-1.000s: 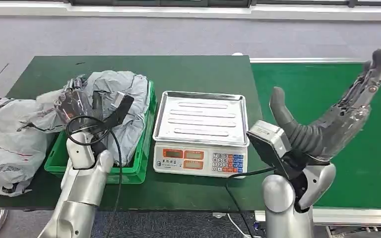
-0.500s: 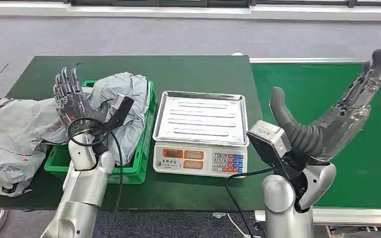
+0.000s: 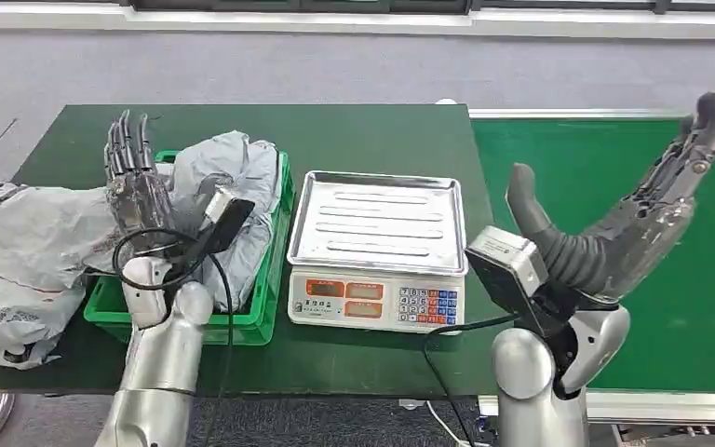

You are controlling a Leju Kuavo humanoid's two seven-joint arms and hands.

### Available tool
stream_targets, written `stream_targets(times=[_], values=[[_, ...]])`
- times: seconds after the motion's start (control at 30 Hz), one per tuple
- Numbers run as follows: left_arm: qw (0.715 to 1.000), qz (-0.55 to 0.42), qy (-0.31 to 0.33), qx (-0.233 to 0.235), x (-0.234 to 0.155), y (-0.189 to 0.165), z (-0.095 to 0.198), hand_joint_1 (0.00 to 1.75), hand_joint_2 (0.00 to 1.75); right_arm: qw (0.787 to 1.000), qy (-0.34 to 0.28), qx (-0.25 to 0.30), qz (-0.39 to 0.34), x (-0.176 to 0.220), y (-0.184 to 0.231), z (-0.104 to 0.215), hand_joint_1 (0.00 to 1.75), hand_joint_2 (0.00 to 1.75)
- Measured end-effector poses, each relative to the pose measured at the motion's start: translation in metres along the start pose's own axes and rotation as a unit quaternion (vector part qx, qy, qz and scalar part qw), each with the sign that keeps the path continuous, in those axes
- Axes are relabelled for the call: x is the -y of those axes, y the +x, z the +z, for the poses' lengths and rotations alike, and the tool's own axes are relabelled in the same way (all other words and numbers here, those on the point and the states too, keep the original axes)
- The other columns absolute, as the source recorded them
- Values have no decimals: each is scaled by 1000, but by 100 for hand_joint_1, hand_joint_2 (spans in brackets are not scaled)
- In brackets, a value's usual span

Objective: Moved the parcel from conveyor to table for the left to box.

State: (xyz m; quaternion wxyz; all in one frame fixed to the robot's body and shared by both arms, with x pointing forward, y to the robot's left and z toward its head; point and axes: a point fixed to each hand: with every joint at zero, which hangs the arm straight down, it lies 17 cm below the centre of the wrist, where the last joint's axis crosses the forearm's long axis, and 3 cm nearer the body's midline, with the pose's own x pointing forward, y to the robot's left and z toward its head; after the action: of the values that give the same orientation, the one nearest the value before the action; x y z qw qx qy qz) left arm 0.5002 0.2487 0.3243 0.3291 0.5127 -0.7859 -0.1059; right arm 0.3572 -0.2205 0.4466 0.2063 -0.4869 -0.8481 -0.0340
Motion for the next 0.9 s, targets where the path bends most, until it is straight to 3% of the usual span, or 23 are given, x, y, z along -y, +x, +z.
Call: stream_targets(times=[0.13, 0.27, 0.6, 0.9], values=[[989, 141, -26, -48, 25, 6, 14, 0, 175, 1000, -1, 10, -1, 1, 1, 1, 0, 175], [968, 235, -73, -54, 48, 24, 28, 0, 175, 1000, -1, 9, 0, 2, -5, 2, 0, 175], [953, 280, -94, -61, 58, 33, 40, 0, 175, 1000, 1, 4, 10, 2, -9, 3, 0, 175], [899, 436, -38, 12, 7, 73, 35, 0, 175, 997, -20, 1, -78, 8, -15, 8, 0, 175]])
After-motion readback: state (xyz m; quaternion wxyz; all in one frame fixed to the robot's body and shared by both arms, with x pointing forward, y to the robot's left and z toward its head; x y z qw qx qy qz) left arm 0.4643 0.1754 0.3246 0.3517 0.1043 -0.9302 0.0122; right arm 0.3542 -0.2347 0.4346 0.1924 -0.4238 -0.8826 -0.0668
